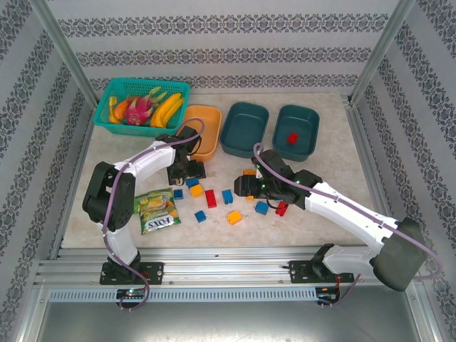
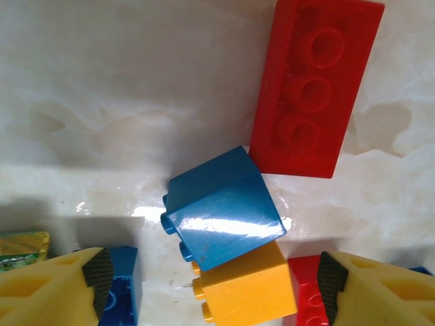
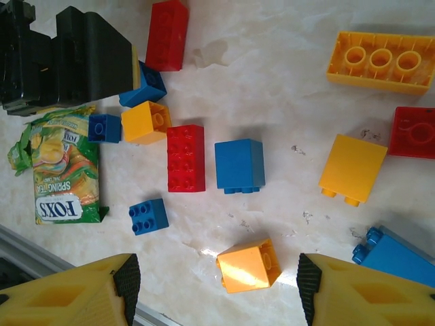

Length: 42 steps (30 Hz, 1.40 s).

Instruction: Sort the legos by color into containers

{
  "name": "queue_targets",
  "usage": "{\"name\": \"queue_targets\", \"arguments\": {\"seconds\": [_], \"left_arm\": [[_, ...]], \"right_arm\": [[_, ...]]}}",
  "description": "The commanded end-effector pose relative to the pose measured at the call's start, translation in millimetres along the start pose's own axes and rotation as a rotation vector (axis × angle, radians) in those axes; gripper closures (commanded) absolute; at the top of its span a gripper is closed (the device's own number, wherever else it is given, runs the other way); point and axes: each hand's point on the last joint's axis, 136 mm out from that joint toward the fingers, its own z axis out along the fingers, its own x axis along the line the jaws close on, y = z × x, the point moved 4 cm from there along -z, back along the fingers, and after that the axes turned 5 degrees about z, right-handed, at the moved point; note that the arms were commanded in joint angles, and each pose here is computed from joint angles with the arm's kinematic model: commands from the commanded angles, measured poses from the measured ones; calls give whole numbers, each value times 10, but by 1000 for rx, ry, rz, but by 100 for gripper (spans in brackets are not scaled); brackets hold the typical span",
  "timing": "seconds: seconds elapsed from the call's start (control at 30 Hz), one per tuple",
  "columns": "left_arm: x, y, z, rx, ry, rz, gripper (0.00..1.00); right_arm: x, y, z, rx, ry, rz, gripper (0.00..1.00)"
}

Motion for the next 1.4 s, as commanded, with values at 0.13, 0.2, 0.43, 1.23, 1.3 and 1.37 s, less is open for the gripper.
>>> {"name": "queue_targets", "arguments": {"seconds": [0.13, 0.2, 0.43, 1.23, 1.3, 1.37], "left_arm": [[19, 20, 149, 20, 9, -120, 24], [23, 23, 175, 22, 14, -128, 26], [18, 37, 277, 33, 23, -146, 33], [256, 3, -126, -65, 155, -37, 56], [245, 27, -353, -101, 147, -12, 56], [202, 86, -582, -133, 135, 21, 56]], "right_arm": [[-16, 21, -16, -3, 20, 1, 29], [-6, 27, -26, -7, 24, -1, 25], [33, 79, -59, -28, 37, -8, 3], [114, 170, -205, -83, 63, -3, 7], [176, 243, -322, -130, 89, 2, 7], [250, 337, -441, -185, 123, 20, 7]]}}
